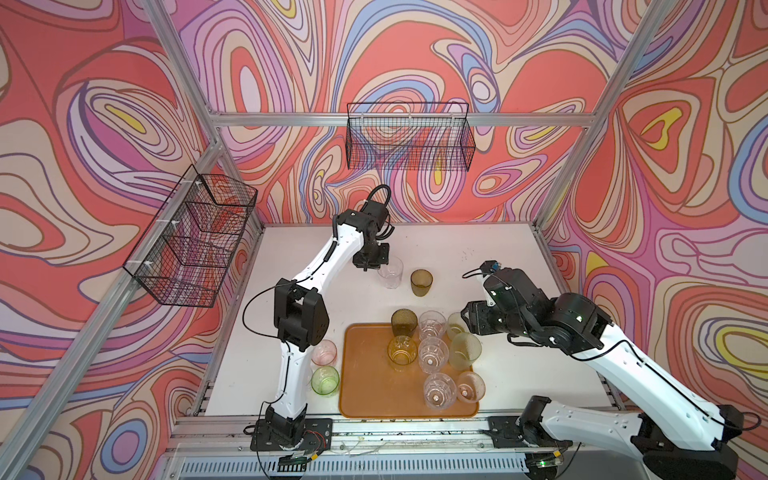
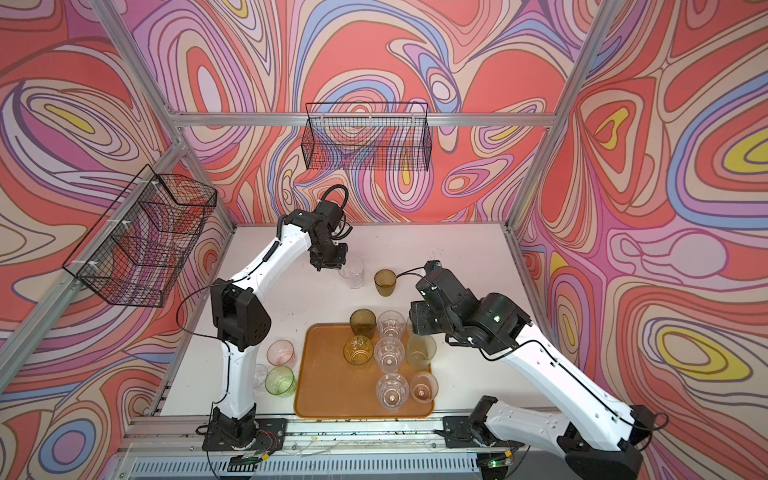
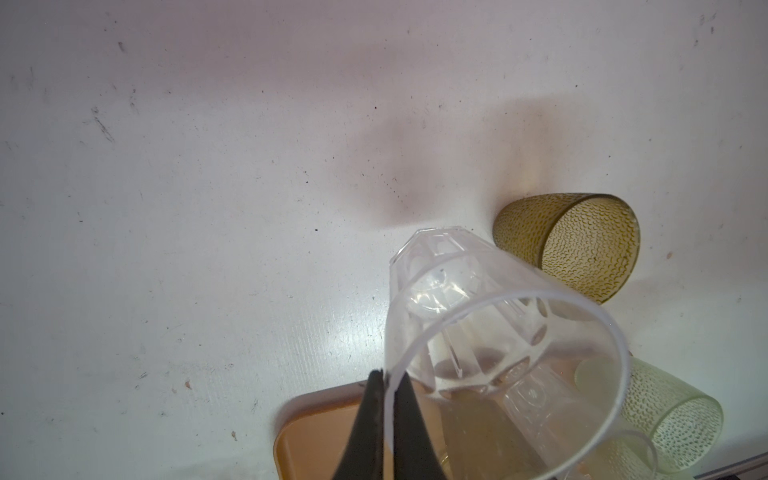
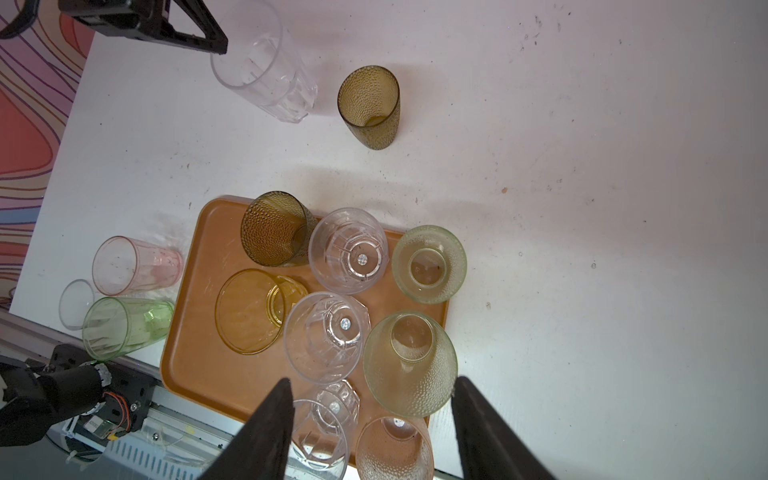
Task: Place the glasses into the tray
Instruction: 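Lift the clear glass with the left gripper and carry it toward the tray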
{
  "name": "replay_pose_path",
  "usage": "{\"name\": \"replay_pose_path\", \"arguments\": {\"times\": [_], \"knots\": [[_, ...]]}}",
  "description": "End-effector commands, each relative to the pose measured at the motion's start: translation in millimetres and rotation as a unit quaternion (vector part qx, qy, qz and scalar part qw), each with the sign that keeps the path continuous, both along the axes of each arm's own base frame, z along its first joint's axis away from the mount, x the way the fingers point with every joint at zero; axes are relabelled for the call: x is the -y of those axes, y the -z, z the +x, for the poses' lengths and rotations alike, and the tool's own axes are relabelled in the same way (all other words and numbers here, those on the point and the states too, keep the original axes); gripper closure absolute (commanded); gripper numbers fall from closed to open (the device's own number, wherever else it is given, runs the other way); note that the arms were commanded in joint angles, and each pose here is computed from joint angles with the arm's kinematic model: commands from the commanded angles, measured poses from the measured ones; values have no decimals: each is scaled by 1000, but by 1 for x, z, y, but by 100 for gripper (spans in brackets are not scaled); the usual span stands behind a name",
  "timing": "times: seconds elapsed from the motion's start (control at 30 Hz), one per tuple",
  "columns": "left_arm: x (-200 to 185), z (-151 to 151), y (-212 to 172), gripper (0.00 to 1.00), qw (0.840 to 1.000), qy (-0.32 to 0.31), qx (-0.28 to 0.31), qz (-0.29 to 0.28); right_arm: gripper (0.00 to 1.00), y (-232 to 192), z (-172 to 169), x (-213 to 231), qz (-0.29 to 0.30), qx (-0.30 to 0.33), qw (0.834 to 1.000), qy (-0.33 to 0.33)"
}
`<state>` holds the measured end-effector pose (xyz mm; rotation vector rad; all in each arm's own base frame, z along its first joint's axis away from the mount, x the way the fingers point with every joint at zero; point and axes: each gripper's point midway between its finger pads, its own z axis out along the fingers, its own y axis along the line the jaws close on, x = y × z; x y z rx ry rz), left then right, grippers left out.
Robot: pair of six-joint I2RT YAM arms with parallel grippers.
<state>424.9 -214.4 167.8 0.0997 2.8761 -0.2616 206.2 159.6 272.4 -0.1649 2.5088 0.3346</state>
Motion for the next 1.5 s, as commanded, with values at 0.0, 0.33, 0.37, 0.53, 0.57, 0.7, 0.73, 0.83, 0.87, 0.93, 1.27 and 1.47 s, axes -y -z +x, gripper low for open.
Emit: {"name": "replay_pose_path", "arguments": {"times": [0.0, 0.33, 0.37, 0.53, 0.57, 0.7, 0.73, 0.83, 0.87, 0.93, 1.27, 1.47], "knots": [[-12, -15, -21, 100, 1000, 4, 7, 10, 38, -6, 4, 0, 8, 13, 1000, 6], [-29, -39, -40, 100, 1000, 9, 5, 21, 37, 1, 8, -10, 12, 6, 1000, -6], [-32, -41, -42, 100, 1000, 8, 5, 22, 37, 1, 8, -11, 12, 6, 1000, -8], [-39, -57, -56, 100, 1000, 10, 8, 21, 38, 2, 10, -14, 12, 6, 1000, -11], [-41, -60, -59, 100, 1000, 11, 8, 23, 37, 2, 10, -14, 12, 6, 1000, -11], [-47, -73, -67, 100, 1000, 11, 5, 24, 38, 1, 10, -15, 13, 7, 1000, -12], [-48, -78, -69, 100, 1000, 12, 5, 23, 37, 1, 10, -15, 13, 8, 1000, -12], [-53, -87, -74, 100, 1000, 10, 5, 23, 37, 1, 11, -15, 12, 9, 1000, -13], [-55, -90, -75, 100, 1000, 11, 3, 23, 37, 1, 11, -15, 12, 8, 1000, -13], [-58, -97, -77, 100, 1000, 11, -1, 26, 37, 2, 11, -15, 11, 9, 1000, -13], [-73, -127, -89, 100, 999, 6, -8, 32, 37, 0, 9, -11, 9, 11, 1000, -9], [-81, -148, -92, 100, 999, 2, -12, 34, 38, -1, 11, -12, 11, 15, 1000, -9]]}}
